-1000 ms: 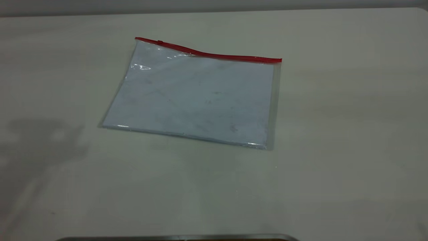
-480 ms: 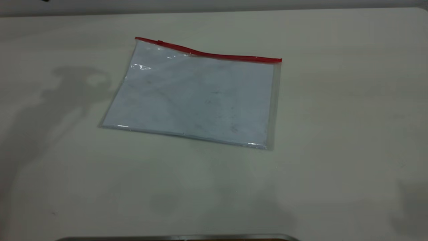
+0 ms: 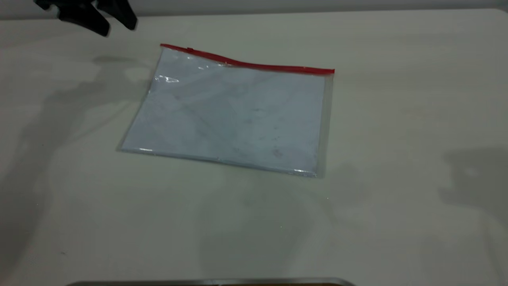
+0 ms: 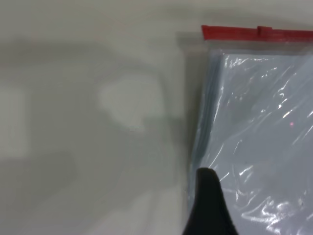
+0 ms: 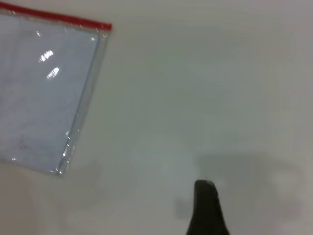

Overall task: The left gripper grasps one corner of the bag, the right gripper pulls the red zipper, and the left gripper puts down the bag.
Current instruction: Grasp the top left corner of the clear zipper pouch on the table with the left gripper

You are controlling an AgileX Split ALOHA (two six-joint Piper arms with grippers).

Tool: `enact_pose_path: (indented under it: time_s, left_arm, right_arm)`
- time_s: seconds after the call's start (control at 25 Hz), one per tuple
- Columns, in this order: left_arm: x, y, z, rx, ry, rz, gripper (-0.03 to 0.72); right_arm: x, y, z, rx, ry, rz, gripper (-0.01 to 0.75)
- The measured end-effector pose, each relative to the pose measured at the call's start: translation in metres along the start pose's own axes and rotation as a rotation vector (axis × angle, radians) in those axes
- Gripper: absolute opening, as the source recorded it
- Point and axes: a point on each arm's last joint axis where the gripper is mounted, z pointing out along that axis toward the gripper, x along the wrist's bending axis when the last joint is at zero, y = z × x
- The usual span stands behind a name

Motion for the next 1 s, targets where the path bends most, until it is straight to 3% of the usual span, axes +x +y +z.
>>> enact_pose_path:
  time_s: [0.2,0.4,0.68,1.0]
  left_arm:
    - [0.012,0.003,0.028,0.007,-0.065,0.013,0.590]
    - [0.028,0.000,0.056,0.004,-0.110,0.027,0.590]
    - [0.030,-0.010,0.087,-0.031,-0.204,0.073,0.590]
    - [0.034,-0.011,0.100,-0.097,-0.215,0.101,0.590]
  right_arm:
    - [-0.002,-0.002,0.019,0.059,-0.001,0.001,0.585]
    - [-0.002,-0.001,0.020,0.059,-0.002,0.002,0.585]
    - [-0.002,-0.001,0.021,0.058,-0.002,0.001,0.585]
    - [-0.002,-0.001,0.021,0.058,-0.002,0.002,0.585]
